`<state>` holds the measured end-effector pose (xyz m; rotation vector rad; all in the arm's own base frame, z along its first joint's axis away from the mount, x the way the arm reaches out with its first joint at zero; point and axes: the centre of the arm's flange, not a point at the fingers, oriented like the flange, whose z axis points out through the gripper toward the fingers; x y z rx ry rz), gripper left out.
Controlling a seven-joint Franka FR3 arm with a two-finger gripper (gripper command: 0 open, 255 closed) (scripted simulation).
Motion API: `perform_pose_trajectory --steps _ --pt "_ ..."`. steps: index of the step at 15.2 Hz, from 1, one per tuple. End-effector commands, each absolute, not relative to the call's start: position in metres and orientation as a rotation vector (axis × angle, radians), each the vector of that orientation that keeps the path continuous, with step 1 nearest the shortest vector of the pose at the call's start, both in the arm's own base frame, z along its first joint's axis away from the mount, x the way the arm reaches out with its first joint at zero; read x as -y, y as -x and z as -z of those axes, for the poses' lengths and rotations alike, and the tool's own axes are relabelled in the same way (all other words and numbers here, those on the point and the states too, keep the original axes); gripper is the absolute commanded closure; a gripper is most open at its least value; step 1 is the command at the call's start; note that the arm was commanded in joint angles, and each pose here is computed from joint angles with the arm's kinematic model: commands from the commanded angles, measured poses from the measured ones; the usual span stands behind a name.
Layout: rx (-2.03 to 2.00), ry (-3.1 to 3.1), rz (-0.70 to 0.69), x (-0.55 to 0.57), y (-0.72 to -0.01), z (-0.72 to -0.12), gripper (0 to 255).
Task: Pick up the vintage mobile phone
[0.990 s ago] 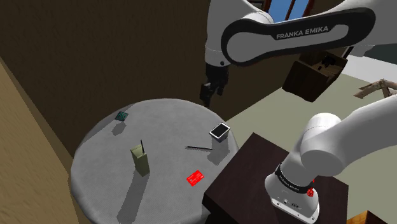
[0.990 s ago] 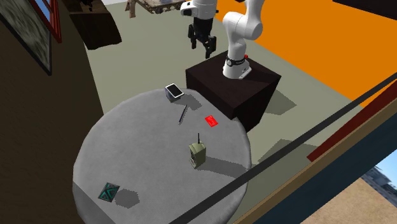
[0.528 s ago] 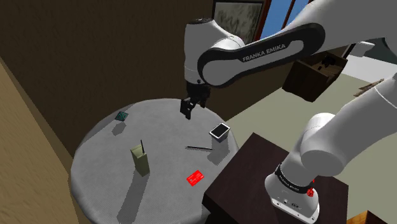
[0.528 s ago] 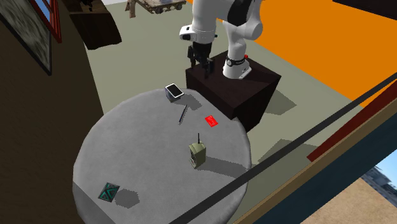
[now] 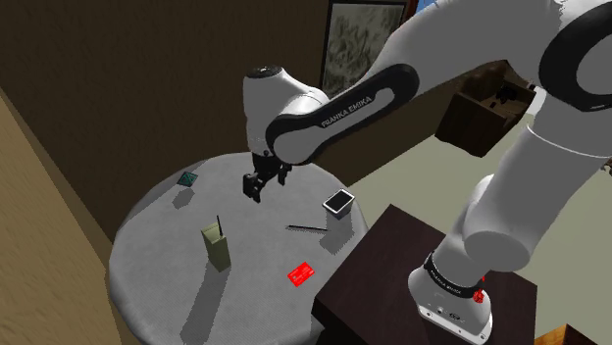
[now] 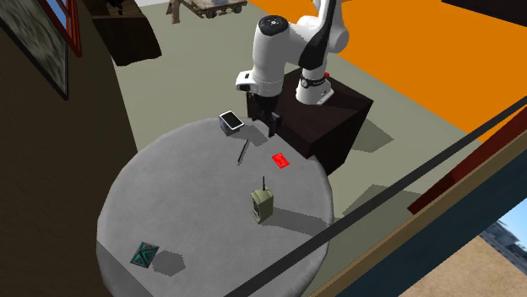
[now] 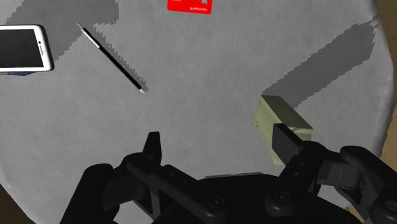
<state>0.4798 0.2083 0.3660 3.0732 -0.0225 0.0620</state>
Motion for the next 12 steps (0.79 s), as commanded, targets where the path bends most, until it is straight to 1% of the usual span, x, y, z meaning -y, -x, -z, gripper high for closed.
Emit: perform_pose_trajectory --steps 1,12 --pt "0.04 -3.077 -0.069 -0.221 -0.492 -0.349 0" --pt "0.119 -3.091 -0.103 -0.296 -0.572 -0.258 0"
